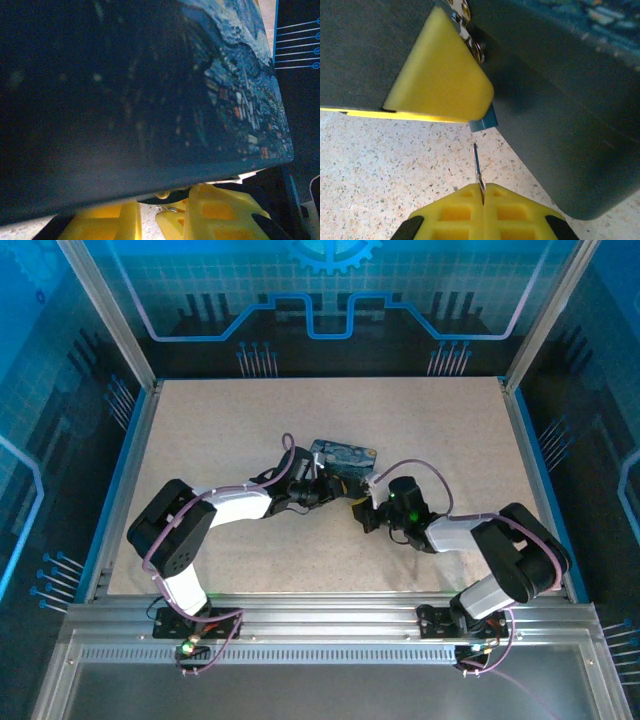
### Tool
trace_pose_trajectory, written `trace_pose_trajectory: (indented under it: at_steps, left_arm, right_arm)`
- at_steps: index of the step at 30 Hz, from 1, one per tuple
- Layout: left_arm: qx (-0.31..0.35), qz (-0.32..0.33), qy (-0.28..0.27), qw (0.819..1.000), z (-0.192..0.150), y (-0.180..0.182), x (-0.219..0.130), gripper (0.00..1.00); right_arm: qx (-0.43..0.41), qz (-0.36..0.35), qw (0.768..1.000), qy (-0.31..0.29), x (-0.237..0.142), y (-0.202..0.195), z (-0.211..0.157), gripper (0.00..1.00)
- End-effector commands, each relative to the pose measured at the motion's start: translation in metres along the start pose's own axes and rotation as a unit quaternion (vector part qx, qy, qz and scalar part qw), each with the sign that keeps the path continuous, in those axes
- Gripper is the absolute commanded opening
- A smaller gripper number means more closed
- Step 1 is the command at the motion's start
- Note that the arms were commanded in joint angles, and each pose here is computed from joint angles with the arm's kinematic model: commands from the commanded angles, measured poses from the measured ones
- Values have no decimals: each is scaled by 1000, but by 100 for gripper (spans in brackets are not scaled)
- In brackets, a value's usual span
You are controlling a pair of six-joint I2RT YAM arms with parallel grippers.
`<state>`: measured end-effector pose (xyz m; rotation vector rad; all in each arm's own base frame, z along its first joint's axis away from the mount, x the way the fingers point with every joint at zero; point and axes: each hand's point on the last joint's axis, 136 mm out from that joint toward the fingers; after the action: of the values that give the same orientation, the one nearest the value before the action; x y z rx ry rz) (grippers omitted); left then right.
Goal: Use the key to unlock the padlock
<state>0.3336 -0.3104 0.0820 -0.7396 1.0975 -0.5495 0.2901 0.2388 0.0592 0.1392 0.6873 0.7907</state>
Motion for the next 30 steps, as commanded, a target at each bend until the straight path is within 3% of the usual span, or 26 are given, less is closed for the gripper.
trace_pose_trajectory:
  at_steps: [1,30]
  left_arm:
    - [4,-23,4,1000,-4,-14,-8,22]
    - [3,-24,7,1000,-6,-13,-6,22]
  right_arm:
    - [-8,13,1000,-19,2,3,15,0]
    - [8,29,999,-29,1,-1,21,0]
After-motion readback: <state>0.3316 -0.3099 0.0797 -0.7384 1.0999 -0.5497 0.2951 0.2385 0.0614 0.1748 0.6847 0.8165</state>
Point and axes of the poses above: each hand's point on the last joint's axis, 136 mm out from that joint toward the fingers, its own x axis out along the fingers, its own y axis along the line the jaws close on, z = x × y, and after that the axes turned 3 degrees about x, right-handed
